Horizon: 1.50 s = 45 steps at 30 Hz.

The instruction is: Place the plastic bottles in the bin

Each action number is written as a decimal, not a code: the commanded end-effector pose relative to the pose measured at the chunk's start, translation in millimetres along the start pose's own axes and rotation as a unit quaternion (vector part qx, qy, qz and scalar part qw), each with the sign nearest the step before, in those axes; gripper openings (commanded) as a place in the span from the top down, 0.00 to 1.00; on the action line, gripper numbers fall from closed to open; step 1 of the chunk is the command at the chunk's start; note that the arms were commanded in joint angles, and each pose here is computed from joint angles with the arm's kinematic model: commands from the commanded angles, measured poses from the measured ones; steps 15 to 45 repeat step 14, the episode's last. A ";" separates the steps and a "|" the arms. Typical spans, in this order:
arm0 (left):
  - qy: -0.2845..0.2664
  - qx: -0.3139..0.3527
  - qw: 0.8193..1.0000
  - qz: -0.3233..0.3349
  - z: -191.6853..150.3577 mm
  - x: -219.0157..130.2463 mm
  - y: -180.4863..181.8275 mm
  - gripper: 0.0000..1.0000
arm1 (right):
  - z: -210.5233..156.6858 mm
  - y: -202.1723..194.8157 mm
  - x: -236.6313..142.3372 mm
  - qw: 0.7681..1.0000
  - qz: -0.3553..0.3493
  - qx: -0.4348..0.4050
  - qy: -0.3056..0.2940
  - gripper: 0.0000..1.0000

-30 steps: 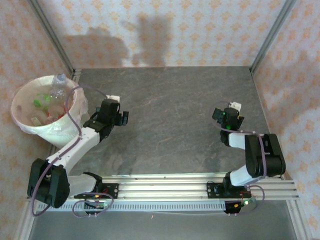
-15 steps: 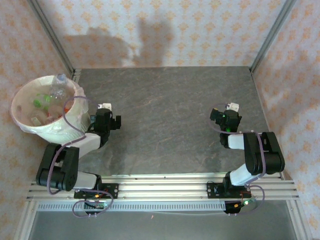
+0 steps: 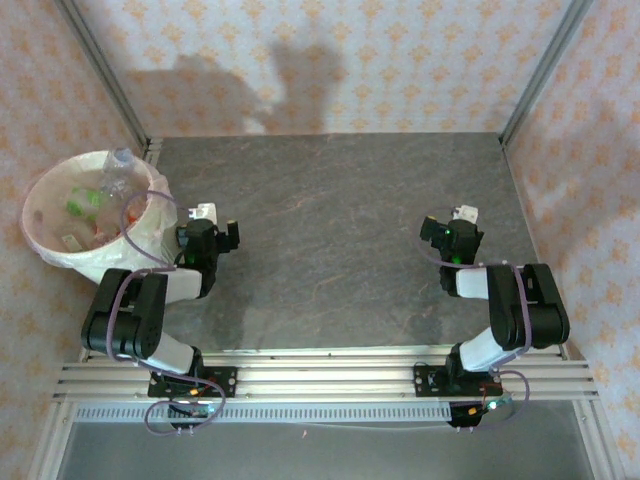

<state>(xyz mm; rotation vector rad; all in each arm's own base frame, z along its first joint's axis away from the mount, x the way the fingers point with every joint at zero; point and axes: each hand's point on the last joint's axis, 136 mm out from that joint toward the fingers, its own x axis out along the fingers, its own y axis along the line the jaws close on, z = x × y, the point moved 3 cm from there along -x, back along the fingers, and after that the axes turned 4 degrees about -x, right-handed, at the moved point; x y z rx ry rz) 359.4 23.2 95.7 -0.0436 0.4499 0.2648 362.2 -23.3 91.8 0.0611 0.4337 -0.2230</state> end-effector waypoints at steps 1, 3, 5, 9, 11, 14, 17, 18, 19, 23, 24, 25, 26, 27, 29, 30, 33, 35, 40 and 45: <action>-0.054 -0.041 0.995 0.075 13.4 -6.6 18.5 0.00 | 9.8 0.4 0.0 1.000 0.004 0.001 -0.018 0.01; -0.050 -0.039 0.995 0.080 13.2 -6.6 18.3 0.00 | 9.4 0.4 0.2 1.000 0.004 0.000 -0.018 0.01; -0.049 -0.039 0.995 0.081 13.1 -6.8 18.3 0.00 | 9.4 0.8 0.4 1.000 0.005 0.000 -0.017 0.01; -0.048 -0.039 0.995 0.081 12.9 -6.8 18.6 0.00 | 9.1 1.0 1.6 1.000 0.005 0.000 -0.014 0.01; -0.049 -0.039 0.995 0.081 12.6 -6.8 18.5 0.00 | 10.1 1.1 0.9 1.000 0.005 0.000 -0.017 0.01; -0.051 -0.039 0.995 0.081 13.3 -6.9 18.3 0.00 | 9.9 1.0 -0.1 1.000 0.006 0.000 -0.018 0.01; -0.051 -0.039 0.995 0.081 13.3 -6.9 18.3 0.00 | 9.9 1.0 -0.1 1.000 0.006 0.000 -0.018 0.01; -0.051 -0.039 0.995 0.081 13.3 -6.9 18.3 0.00 | 9.9 1.0 -0.1 1.000 0.006 0.000 -0.018 0.01; -0.051 -0.039 0.995 0.081 13.3 -6.9 18.3 0.00 | 9.9 1.0 -0.1 1.000 0.006 0.000 -0.018 0.01; -0.051 -0.039 0.995 0.081 13.3 -6.9 18.3 0.00 | 9.9 1.0 -0.1 1.000 0.006 0.000 -0.018 0.01; -0.051 -0.039 0.995 0.081 13.3 -6.9 18.3 0.00 | 9.9 1.0 -0.1 1.000 0.006 0.000 -0.018 0.01; -0.051 -0.039 0.995 0.081 13.3 -6.9 18.3 0.00 | 9.9 1.0 -0.1 1.000 0.006 0.000 -0.018 0.01; -0.051 -0.039 0.995 0.081 13.3 -6.9 18.3 0.00 | 9.9 1.0 -0.1 1.000 0.006 0.000 -0.018 0.01; -0.051 -0.039 0.995 0.081 13.3 -6.9 18.3 0.00 | 9.9 1.0 -0.1 1.000 0.006 0.000 -0.018 0.01; -0.051 -0.039 0.995 0.081 13.3 -6.9 18.3 0.00 | 9.9 1.0 -0.1 1.000 0.006 0.000 -0.018 0.01; -0.051 -0.039 0.995 0.081 13.3 -6.9 18.3 0.00 | 9.9 1.0 -0.1 1.000 0.006 0.000 -0.018 0.01; -0.051 -0.039 0.995 0.081 13.3 -6.9 18.3 0.00 | 9.9 1.0 -0.1 1.000 0.006 0.000 -0.018 0.01; -0.051 -0.039 0.995 0.081 13.3 -6.9 18.3 0.00 | 9.9 1.0 -0.1 1.000 0.006 0.000 -0.018 0.01; -0.051 -0.039 0.995 0.081 13.3 -6.9 18.3 0.00 | 9.9 1.0 -0.1 1.000 0.006 0.000 -0.018 0.01; -0.051 -0.039 0.995 0.081 13.3 -6.9 18.3 0.00 | 9.9 1.0 -0.1 1.000 0.006 0.000 -0.018 0.01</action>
